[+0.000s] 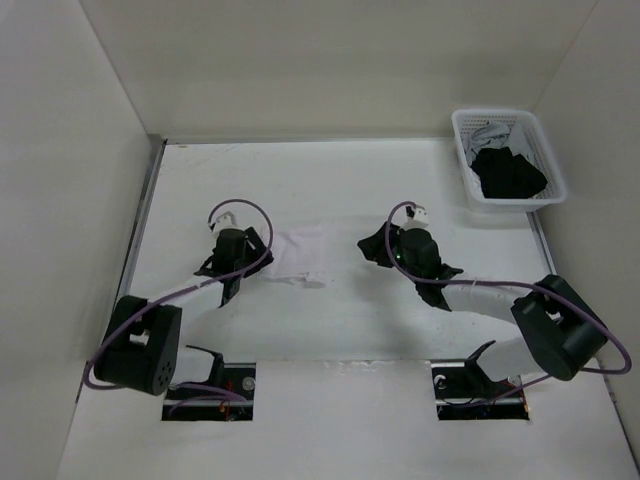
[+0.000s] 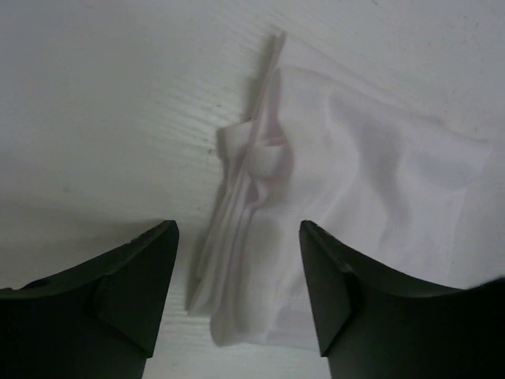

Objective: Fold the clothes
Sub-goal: Neatly place the folded tank top to the corner

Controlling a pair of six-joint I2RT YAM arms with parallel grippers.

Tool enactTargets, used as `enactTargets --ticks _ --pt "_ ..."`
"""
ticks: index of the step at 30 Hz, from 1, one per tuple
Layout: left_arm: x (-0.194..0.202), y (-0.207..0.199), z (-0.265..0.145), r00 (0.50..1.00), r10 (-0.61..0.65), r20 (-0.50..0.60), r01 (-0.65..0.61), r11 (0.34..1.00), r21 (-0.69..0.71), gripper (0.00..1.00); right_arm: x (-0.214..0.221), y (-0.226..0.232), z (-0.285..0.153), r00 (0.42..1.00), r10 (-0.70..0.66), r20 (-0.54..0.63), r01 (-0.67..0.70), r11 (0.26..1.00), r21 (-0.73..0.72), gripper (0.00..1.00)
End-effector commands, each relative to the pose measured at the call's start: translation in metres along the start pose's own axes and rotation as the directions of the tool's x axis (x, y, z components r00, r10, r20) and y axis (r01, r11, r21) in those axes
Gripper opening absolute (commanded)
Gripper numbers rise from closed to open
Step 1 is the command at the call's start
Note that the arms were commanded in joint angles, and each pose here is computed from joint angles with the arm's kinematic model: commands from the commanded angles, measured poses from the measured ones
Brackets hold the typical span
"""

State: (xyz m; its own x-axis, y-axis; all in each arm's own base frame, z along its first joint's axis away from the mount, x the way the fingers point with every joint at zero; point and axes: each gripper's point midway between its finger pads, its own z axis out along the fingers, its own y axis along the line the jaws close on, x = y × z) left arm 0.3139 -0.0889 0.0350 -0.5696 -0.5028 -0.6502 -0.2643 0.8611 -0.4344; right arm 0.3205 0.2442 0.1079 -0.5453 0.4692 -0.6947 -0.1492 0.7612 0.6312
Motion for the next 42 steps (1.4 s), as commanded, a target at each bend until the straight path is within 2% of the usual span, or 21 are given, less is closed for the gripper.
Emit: enactTargets --ticks 1,5,8,10,13,15,17,19,22,25,26,30,31,34,37,40,42 --pt "-0.021 -0.045 0.014 0.999 0.011 0.052 -0.018 0.990 0.136 0.58 -0.014 0.022 0.005 1.000 -0.006 0.028 0.008 0.998 -0.060 0.49" --pt "-0.021 -0.071 0.030 0.998 0.012 0.062 -0.023 0.983 0.183 0.35 -0.013 0.024 0.007 1.000 -0.007 0.020 0.009 0.998 -0.066 0.49" --pt "-0.030 -0.101 0.045 0.997 0.021 0.077 -0.038 0.974 0.223 0.13 -0.011 0.025 0.007 1.000 -0.008 0.015 0.009 0.998 -0.069 0.49" --pt "-0.048 -0.122 0.053 0.994 0.011 0.107 -0.037 0.969 0.246 0.06 -0.012 0.025 0.007 1.000 -0.008 0.016 0.009 0.997 -0.070 0.49" --pt "-0.089 -0.154 0.063 0.984 -0.017 0.178 -0.033 0.961 0.275 0.03 -0.012 0.025 0.007 1.000 -0.008 0.016 0.009 0.997 -0.070 0.49" --pt "-0.126 -0.166 0.070 0.971 -0.045 0.235 -0.025 0.958 0.285 0.03 -0.011 0.026 0.007 1.000 -0.009 0.012 0.010 0.997 -0.072 0.49" --pt "-0.174 -0.158 0.079 0.951 -0.092 0.296 0.010 0.964 0.265 0.02 -0.010 0.026 0.007 1.000 -0.009 0.009 0.010 0.997 -0.074 0.49" --pt "-0.223 -0.132 0.085 0.922 -0.134 0.363 0.056 0.975 0.216 0.02 -0.009 0.026 0.008 1.000 -0.010 0.004 0.010 0.997 -0.076 0.50" --pt "-0.291 -0.071 0.080 0.857 -0.191 0.479 0.152 0.981 0.119 0.04 -0.005 0.027 0.010 1.000 -0.009 -0.015 0.008 0.997 -0.083 0.50" --pt "-0.330 -0.005 0.071 0.789 -0.240 0.565 0.262 0.964 0.043 0.16 -0.001 0.030 0.012 0.999 -0.007 -0.039 0.003 0.995 -0.096 0.51" --pt "-0.337 0.022 0.072 0.769 -0.260 0.584 0.308 0.951 0.017 0.32 0.002 0.032 0.013 0.999 -0.007 -0.051 0.002 0.995 -0.103 0.51" --pt "-0.325 0.089 0.079 0.733 -0.320 0.601 0.433 0.900 -0.048 0.67 0.007 0.036 0.015 0.997 -0.008 -0.077 -0.001 0.993 -0.120 0.53" --pt "-0.316 0.097 0.087 0.740 -0.341 0.580 0.447 0.893 -0.045 0.69 0.008 0.036 0.015 0.997 -0.007 -0.080 -0.003 0.992 -0.123 0.54" --pt "-0.285 0.104 0.114 0.781 -0.403 0.476 0.469 0.883 -0.022 0.63 0.008 0.040 0.015 0.997 -0.007 -0.082 -0.004 0.991 -0.132 0.54" --pt "-0.261 0.108 0.121 0.769 -0.451 0.453 0.510 0.860 -0.010 0.60 0.010 0.040 0.015 0.996 -0.009 -0.087 -0.003 0.991 -0.133 0.54" --pt "-0.242 0.085 0.113 0.757 -0.479 0.445 0.509 0.859 0.060 0.51 0.009 0.040 0.015 0.997 -0.013 -0.081 0.002 0.992 -0.130 0.54" --pt "-0.228 0.055 0.105 0.772 -0.472 0.425 0.476 0.873 0.105 0.40 0.008 0.040 0.015 0.997 -0.019 -0.078 0.008 0.991 -0.130 0.49"
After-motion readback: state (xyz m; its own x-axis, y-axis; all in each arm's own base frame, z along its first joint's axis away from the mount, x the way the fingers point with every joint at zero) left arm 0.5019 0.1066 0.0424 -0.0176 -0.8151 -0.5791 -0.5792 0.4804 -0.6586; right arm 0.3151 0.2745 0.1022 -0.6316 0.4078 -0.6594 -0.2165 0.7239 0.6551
